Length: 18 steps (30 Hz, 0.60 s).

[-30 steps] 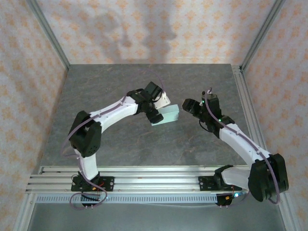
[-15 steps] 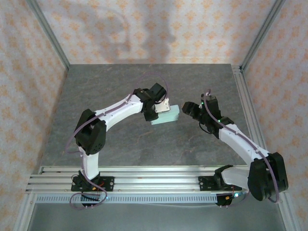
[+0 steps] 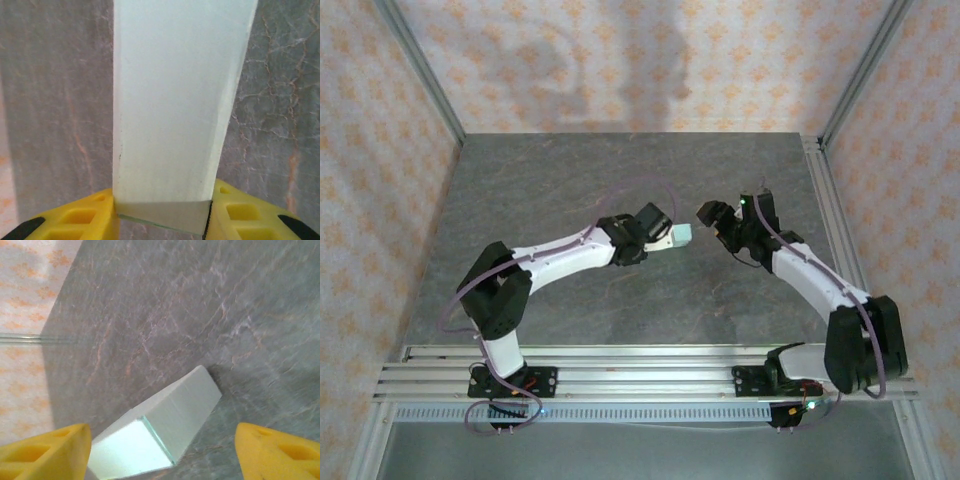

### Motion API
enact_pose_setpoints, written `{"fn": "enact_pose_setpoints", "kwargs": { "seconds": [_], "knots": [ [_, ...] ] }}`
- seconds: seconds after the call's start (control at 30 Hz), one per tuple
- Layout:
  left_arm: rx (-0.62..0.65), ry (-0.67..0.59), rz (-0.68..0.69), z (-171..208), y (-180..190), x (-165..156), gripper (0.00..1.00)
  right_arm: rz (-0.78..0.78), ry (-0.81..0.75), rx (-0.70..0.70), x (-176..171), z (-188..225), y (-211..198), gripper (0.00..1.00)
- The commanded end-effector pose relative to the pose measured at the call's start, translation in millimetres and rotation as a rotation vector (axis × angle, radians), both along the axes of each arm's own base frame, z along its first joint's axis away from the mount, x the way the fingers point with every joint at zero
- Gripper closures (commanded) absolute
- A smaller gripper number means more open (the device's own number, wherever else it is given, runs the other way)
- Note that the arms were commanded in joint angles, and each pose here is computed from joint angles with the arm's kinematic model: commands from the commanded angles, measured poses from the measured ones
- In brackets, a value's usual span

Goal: Fold the paper box

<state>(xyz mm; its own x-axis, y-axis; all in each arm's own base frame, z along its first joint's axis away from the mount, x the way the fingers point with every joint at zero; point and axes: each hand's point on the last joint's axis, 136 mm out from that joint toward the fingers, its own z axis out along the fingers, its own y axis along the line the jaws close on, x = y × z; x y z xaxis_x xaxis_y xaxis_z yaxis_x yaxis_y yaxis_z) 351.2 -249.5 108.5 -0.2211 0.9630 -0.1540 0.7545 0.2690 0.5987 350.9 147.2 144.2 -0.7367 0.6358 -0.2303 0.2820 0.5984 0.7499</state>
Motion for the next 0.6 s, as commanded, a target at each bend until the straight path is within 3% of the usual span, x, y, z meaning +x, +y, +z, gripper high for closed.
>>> {"fn": "enact_pose_setpoints", "kwargs": {
  "seconds": [0.0,0.37,0.57],
  "knots": [
    [0.018,-0.238,0.022,26.4,-3.3,18.5,0.6,-0.044,0.147,0.26,1.7,0.9,16.0,0.24],
    [-0.012,-0.31,0.005,33.7,-17.0,11.6,0.61,-0.035,0.292,0.614,18.6,-18.1,44.4,0.31],
    [-0.007,-0.315,-0.001,33.1,-18.5,10.4,0.6,-0.04,0.304,0.637,19.9,-25.9,45.9,0.53]
  ]
}}
